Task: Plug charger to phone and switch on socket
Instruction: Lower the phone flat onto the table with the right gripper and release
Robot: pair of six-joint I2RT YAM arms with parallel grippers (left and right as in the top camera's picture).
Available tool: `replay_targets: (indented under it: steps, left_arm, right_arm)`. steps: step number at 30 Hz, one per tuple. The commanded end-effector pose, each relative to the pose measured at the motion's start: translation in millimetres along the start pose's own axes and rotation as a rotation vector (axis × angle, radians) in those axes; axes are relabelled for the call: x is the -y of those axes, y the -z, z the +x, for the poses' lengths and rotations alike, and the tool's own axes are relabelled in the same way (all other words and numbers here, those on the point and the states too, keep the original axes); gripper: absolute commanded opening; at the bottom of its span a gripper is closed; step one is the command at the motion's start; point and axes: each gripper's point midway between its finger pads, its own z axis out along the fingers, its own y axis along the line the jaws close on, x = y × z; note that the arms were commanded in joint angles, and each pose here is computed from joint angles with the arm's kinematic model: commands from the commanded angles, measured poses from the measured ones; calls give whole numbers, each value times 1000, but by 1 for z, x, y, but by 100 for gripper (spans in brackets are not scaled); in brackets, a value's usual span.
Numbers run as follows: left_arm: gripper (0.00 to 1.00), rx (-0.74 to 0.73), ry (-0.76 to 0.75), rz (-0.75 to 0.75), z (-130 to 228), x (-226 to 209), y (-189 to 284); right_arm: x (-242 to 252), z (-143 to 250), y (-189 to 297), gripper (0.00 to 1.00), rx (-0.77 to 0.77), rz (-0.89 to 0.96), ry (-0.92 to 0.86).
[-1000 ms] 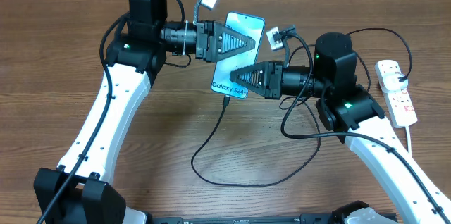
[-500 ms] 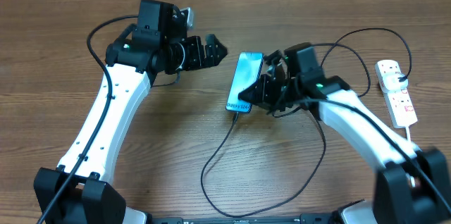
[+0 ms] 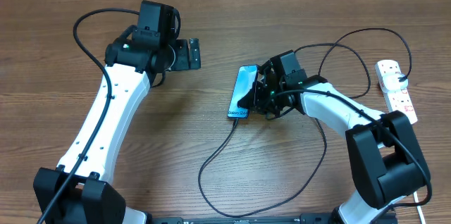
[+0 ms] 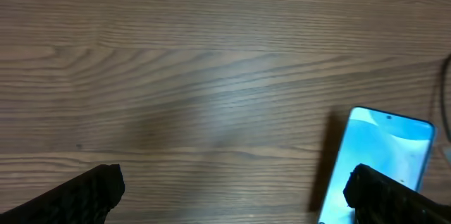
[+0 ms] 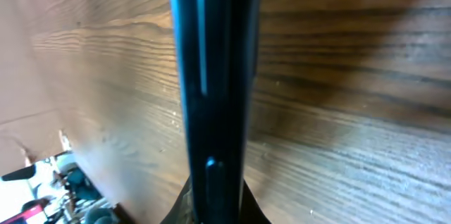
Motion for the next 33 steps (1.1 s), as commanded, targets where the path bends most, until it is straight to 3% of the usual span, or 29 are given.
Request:
replay_targets:
  steps: [1, 10, 28, 31, 33]
  left_arm:
    - [100, -50, -7, -70, 4, -19, -25]
    - [100, -195, -10, -109, 34, -28, -58]
    - [100, -197, -11, -110, 35, -28, -59]
    - [100, -197, -11, -110, 35, -28, -59]
    - [100, -197, -11, -110, 34, -28, -59]
  right_arm:
    - [0, -3, -12, 4, 3, 16, 38]
    - [-2, -2, -21, 4, 2, 9, 59]
    - [8, 0, -52, 4, -60, -61, 28]
    - [11, -3, -53, 15, -46, -44, 29]
    - [10, -3, -53, 17, -44, -45, 30]
